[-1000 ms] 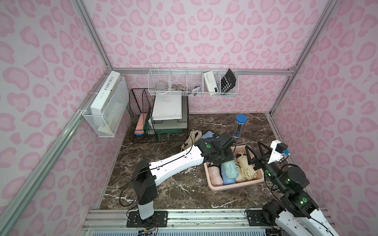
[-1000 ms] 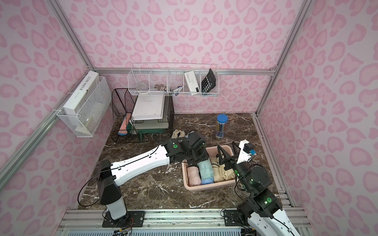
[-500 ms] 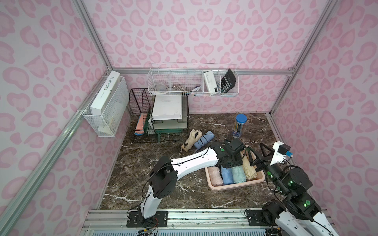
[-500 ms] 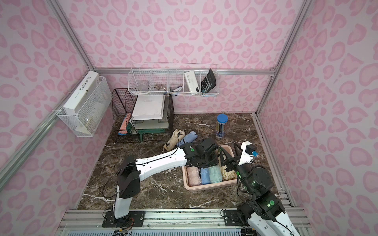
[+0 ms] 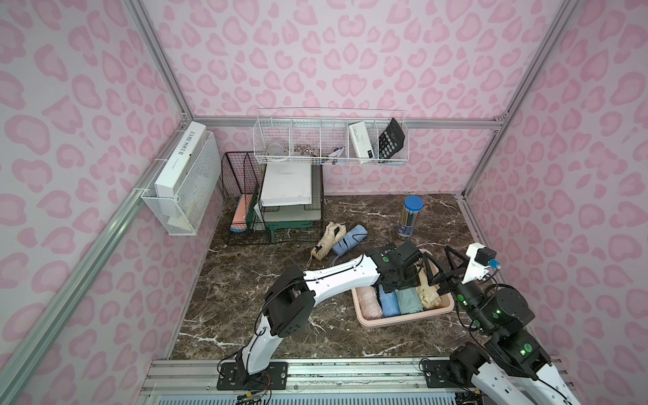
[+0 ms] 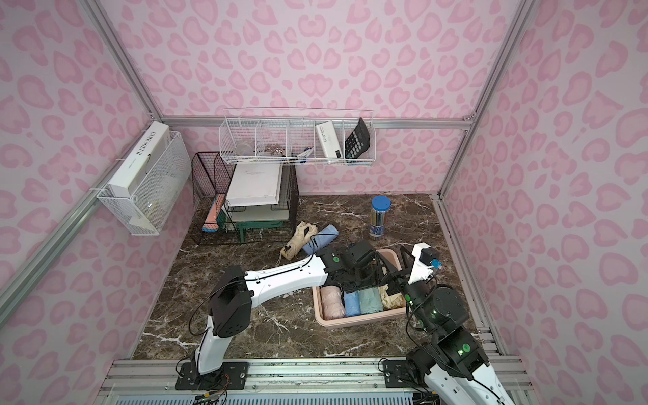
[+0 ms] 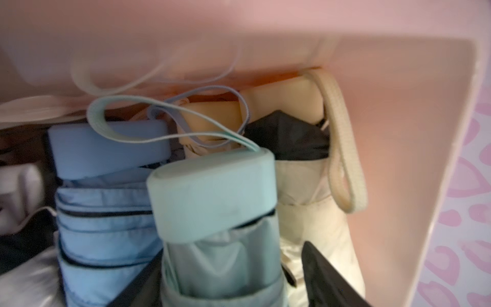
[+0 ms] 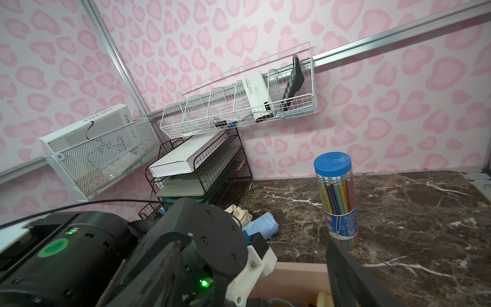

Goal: Put the umbrella into the storage box
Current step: Place the umbrella in the storage box.

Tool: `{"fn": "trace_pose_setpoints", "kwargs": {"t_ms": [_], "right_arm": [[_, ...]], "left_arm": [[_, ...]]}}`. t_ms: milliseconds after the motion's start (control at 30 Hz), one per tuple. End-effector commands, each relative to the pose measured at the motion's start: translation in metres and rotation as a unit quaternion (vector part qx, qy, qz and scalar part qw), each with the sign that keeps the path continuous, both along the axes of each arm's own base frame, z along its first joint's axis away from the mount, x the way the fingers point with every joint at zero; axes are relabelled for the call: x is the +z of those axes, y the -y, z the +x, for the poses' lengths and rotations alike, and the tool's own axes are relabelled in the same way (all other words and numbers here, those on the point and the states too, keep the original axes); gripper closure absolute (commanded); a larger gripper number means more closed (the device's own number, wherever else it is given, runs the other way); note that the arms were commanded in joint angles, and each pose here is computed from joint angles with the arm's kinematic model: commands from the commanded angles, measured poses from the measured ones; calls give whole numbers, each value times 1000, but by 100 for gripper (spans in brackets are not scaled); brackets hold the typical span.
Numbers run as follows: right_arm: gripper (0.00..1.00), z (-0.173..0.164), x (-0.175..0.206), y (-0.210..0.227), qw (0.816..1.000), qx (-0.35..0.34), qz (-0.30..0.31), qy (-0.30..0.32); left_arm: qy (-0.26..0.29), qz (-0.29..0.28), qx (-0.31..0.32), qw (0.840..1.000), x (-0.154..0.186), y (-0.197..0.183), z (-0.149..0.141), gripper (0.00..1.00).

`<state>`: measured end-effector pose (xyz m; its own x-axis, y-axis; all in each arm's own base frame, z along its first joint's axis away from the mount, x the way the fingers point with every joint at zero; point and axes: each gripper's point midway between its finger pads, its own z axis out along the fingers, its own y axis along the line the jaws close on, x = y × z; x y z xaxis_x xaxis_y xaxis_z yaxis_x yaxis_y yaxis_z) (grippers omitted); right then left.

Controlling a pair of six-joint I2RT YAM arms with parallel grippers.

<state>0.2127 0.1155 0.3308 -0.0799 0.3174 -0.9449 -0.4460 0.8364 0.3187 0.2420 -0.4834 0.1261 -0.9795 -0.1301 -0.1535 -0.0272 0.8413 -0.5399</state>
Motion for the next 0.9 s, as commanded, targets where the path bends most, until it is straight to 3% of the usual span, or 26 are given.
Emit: {"fn": "trace_pose_setpoints", "kwargs": {"t_ms": [0, 233, 400, 567, 700, 867], "right_arm": [[21, 1, 2, -1, 1000, 1, 4, 0], [22, 7, -4, -9, 1000, 11, 5, -7], [22, 16, -5, -18, 1000, 19, -4, -12], [22, 30, -10, -34, 998, 35, -26, -36], [22, 46, -16, -51, 995, 52, -49, -65], [22, 72, -27, -76, 988, 76, -81, -108]], "left_arm": [[26, -11, 14, 999, 26, -7, 8, 20], [93, -3, 38, 995, 81, -43, 13, 12], [139, 21, 66, 988, 105, -85, 17, 12], [242, 70, 93, 963, 133, -143, 35, 15], [280, 95, 108, 949, 143, -190, 49, 16], [283, 128, 125, 942, 133, -243, 61, 17]]}}
